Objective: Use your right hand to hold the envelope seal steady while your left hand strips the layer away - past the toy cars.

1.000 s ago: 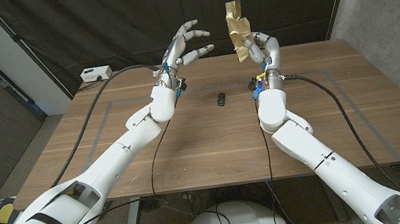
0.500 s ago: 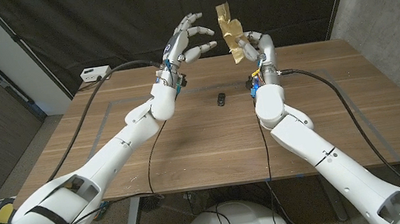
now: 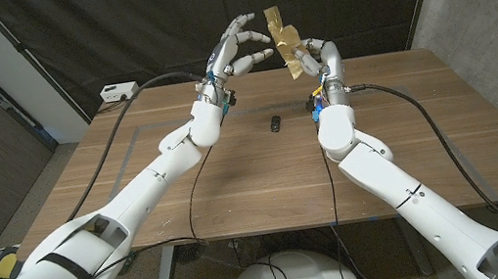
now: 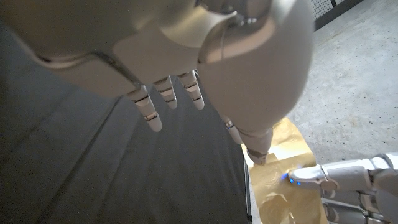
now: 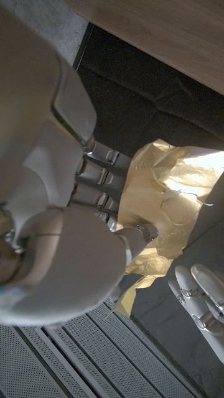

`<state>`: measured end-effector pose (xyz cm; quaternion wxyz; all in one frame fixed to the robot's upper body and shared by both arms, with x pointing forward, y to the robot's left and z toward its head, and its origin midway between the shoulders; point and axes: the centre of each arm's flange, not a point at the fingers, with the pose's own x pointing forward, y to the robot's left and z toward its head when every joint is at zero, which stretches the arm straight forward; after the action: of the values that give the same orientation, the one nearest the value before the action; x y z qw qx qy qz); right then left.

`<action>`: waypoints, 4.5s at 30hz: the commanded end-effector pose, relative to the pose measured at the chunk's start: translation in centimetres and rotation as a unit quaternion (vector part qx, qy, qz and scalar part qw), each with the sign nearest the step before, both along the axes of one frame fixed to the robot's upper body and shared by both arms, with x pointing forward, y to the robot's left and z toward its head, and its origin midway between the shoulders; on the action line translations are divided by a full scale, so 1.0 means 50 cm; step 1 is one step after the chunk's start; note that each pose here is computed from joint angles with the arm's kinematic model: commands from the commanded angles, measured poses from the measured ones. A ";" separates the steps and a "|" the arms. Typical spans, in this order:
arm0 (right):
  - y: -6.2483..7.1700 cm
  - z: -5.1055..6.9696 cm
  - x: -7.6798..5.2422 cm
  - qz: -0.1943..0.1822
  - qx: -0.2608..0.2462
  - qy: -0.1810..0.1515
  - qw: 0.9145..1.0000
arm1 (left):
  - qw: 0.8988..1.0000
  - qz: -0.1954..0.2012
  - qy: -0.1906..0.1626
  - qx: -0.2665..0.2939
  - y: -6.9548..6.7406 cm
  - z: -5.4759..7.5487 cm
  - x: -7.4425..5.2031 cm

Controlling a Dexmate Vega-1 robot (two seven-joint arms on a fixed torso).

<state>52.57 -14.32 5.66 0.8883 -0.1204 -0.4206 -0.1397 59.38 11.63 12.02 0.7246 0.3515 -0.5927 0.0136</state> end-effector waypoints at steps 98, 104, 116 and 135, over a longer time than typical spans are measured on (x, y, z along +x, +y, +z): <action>-0.084 0.042 0.048 0.249 0.015 0.146 0.957 | 0.910 0.231 -0.278 0.204 -0.019 -0.062 -0.083; -0.091 0.046 0.051 0.262 0.024 0.151 0.953 | 0.883 0.248 -0.317 0.242 -0.015 -0.078 -0.106; -0.095 0.046 0.060 0.285 0.036 0.173 0.942 | 0.835 0.252 -0.391 0.294 -0.014 -0.112 -0.156; -0.096 0.040 0.064 0.314 0.038 0.184 0.931 | 0.861 0.265 -0.380 0.208 -0.003 -0.103 -0.163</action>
<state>55.71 -19.05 7.72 0.9540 0.0195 -0.2649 0.1394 51.44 11.28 6.88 0.3113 0.6203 -0.6937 0.1924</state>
